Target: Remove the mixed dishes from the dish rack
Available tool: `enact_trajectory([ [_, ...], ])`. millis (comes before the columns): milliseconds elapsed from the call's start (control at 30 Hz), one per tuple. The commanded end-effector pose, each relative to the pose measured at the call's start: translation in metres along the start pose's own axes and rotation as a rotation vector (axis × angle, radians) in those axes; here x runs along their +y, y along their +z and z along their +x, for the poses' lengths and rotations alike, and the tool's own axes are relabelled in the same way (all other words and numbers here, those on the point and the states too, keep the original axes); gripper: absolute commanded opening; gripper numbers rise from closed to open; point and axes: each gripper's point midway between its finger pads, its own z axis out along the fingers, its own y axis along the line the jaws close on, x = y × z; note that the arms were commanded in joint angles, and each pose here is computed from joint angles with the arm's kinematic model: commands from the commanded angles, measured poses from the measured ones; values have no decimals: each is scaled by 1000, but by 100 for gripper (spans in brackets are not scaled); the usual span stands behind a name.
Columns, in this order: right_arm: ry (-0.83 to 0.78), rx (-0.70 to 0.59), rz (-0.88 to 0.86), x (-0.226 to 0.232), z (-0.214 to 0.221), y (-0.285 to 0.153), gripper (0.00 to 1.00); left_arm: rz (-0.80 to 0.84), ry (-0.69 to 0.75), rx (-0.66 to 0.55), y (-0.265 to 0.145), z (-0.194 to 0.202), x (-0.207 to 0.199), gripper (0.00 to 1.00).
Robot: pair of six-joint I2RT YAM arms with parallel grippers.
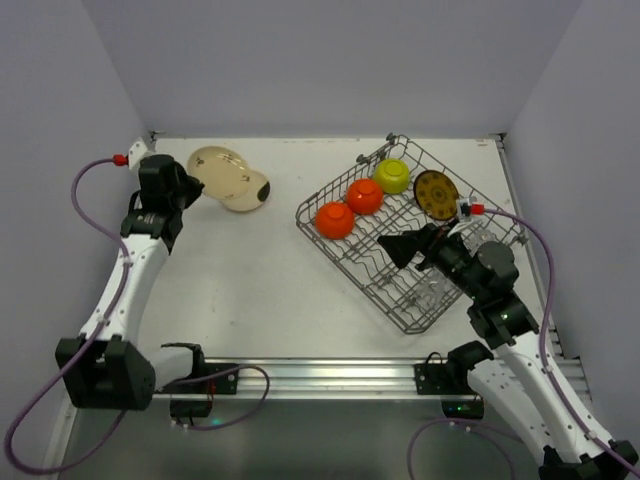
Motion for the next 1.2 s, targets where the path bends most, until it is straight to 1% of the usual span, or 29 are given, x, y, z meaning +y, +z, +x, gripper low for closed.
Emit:
enact_trajectory([
  [0,-61,-33,69,-3,-13,-16,99,-112,-127,7,53,-5,28,0],
  [33,-66,-20,87,-5,-11,-21,99,-135,-144,4,65,-12,38,0],
  [67,-79,-33,88,-2,-14,-27,99,-150,-146,51,88,2,45,0],
  [133,-100,-34,124,-5,-17,-36,99,-145,-155,62,108,-2,45,0],
  [167,-110,-46,121,-2,-19,-41,99,-123,-151,89,126,7,46,0],
  [233,-128,-51,143,-4,-20,-49,99,-112,-156,103,141,12,46,0],
  [267,-133,-53,143,-4,-21,-51,99,-112,-161,139,153,24,50,0],
  [333,-148,-45,144,-3,-20,-56,99,-100,-163,148,163,25,47,0],
  [400,-162,-22,144,-2,-16,-59,99,-86,-161,190,180,42,51,0],
  [433,-164,-13,149,-4,-14,-59,99,-79,-161,183,181,38,48,0],
  [467,-167,-8,153,-4,-14,-60,99,-94,-162,203,187,46,54,0],
  [533,-178,3,162,-6,-13,-61,99,-90,-161,218,193,49,53,1],
  [567,-181,3,166,-6,-13,-62,99,-101,-159,234,196,56,57,4],
  [600,-184,2,166,-6,-13,-62,99,-106,-161,239,198,57,57,10],
  [667,-187,2,172,-7,-13,-62,99,-126,-164,251,197,61,62,17],
  [733,-189,10,180,-10,-12,-60,99,-138,-165,245,194,60,63,30],
  [867,-187,38,207,-18,-9,-53,99,-123,-157,239,186,55,58,44],
  [900,-187,41,208,-18,-9,-51,99,-115,-155,240,184,53,56,51],
  [967,-178,56,230,-25,-7,-45,99,-99,-150,228,177,46,49,60],
  [1000,-174,55,234,-25,-8,-42,99,-95,-149,227,175,46,47,69],
  [1067,-165,61,247,-28,-9,-38,99,-69,-148,227,169,42,38,78],
  [1100,-162,64,252,-29,-10,-34,99,-58,-145,230,168,42,34,84],
  [1167,-159,63,257,-29,-13,-30,99,-39,-152,261,166,47,29,87],
])
